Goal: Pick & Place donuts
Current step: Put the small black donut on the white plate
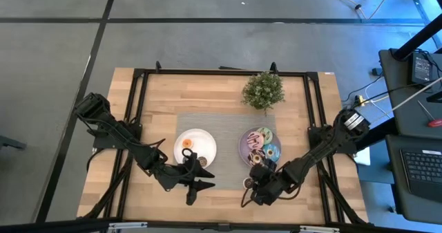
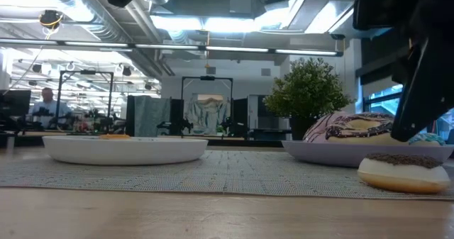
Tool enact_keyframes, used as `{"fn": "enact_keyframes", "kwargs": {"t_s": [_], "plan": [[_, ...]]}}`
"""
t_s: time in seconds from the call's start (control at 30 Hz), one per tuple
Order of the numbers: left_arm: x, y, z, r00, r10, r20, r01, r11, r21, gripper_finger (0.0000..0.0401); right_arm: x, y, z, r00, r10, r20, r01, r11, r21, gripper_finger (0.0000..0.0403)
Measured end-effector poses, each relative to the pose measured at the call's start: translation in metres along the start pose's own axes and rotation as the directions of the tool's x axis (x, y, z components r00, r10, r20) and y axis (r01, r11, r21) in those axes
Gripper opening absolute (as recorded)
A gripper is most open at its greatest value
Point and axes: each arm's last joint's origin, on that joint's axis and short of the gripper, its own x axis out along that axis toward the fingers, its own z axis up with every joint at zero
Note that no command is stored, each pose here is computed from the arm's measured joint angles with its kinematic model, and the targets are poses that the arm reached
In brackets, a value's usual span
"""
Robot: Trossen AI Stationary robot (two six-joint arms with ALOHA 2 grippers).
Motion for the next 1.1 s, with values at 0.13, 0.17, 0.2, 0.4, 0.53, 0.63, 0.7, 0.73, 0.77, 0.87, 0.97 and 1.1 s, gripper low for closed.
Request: {"fn": "enact_keyframes", "kwargs": {"t_s": [0.13, 0.17, 0.2, 0.4, 0.53, 0.63, 0.7, 0.73, 0.77, 0.87, 0.97, 1.1], "plan": [[0.000, 0.000, 0.000, 1.000, 0.003, -0.001, -0.003, 1.000, 0.003, 0.0153, 0.001, 0.003, 0.003, 0.999, -0.033, -0.017, 0.033, 0.999, -0.035, 0.0157], [0.000, 0.000, 0.000, 1.000, 0.004, -0.001, -0.004, 1.000, 0.004, 0.0153, 0.002, 0.002, 0.003, 0.999, -0.038, -0.032, 0.037, 0.999, -0.036, 0.0154], [0.000, 0.001, 0.000, 1.000, 0.006, -0.002, -0.006, 1.000, 0.005, 0.0153, 0.004, 0.001, 0.004, 0.998, -0.045, -0.042, 0.043, 0.998, -0.034, 0.0151], [0.000, 0.001, 0.000, 1.000, 0.010, -0.003, -0.010, 1.000, 0.007, 0.0153, 0.009, -0.004, 0.007, 0.997, -0.062, -0.049, 0.061, 0.998, -0.024, 0.0145], [0.000, 0.001, 0.000, 1.000, 0.012, -0.002, -0.012, 1.000, 0.007, 0.0153, 0.010, -0.005, 0.010, 0.997, -0.065, -0.050, 0.065, 0.998, -0.015, 0.0145], [0.000, 0.001, 0.000, 1.000, 0.012, -0.002, -0.012, 1.000, 0.007, 0.0153, 0.010, -0.005, 0.009, 0.995, -0.040, -0.090, 0.037, 0.999, -0.031, 0.0144], [0.000, 0.001, 0.000, 1.000, 0.012, -0.001, -0.012, 1.000, 0.007, 0.0153, 0.010, -0.005, 0.009, 0.995, -0.037, -0.097, 0.034, 0.999, -0.032, 0.0145], [0.000, 0.001, 0.000, 1.000, 0.012, -0.001, -0.012, 1.000, 0.007, 0.0153, 0.010, -0.004, 0.009, 0.995, -0.036, -0.098, 0.033, 0.999, -0.032, 0.0147], [0.000, 0.001, 0.000, 1.000, 0.012, -0.001, -0.012, 1.000, 0.007, 0.0153, 0.010, -0.004, 0.009, 0.995, -0.036, -0.098, 0.033, 0.999, -0.032, 0.0153], [0.000, 0.001, 0.000, 1.000, 0.012, -0.001, -0.012, 1.000, 0.007, 0.0153, 0.010, -0.005, 0.009, 0.995, -0.037, -0.098, 0.034, 0.999, -0.032, 0.0184], [0.000, 0.001, 0.000, 1.000, 0.013, 0.000, -0.013, 1.000, 0.007, 0.0153, 0.010, -0.005, 0.009, 0.996, -0.045, -0.081, 0.043, 0.999, -0.032, 0.0225], [0.000, 0.001, 0.000, 1.000, 0.014, 0.001, -0.014, 1.000, 0.008, 0.0153, 0.010, -0.003, 0.010, 0.997, -0.030, -0.067, 0.029, 0.999, -0.023, 0.0260]]}}
